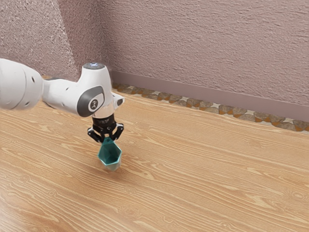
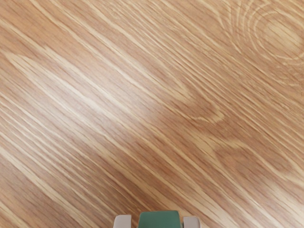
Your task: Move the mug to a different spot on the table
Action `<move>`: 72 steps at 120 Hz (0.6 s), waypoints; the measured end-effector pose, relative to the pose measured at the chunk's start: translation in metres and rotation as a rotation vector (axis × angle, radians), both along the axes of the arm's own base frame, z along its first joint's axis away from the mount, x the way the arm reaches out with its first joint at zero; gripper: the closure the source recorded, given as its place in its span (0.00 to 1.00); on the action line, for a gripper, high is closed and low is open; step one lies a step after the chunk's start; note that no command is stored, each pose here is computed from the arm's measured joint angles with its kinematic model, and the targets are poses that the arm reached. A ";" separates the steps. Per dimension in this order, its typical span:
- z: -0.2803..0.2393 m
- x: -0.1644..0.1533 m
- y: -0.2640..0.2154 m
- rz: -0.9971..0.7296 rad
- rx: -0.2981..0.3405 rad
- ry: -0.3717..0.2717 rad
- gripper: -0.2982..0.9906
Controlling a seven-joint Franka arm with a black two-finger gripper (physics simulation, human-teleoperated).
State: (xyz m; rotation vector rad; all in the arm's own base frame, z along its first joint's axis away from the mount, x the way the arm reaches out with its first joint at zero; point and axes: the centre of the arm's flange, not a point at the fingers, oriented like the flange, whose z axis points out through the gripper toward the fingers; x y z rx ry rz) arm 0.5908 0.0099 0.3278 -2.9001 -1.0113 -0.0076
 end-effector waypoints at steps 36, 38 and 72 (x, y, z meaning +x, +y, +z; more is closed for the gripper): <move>-0.013 -0.003 0.010 0.052 -0.088 -0.041 0.81; -0.013 -0.003 0.012 0.056 -0.090 -0.043 0.81; -0.008 0.002 0.039 0.154 -0.197 0.002 0.81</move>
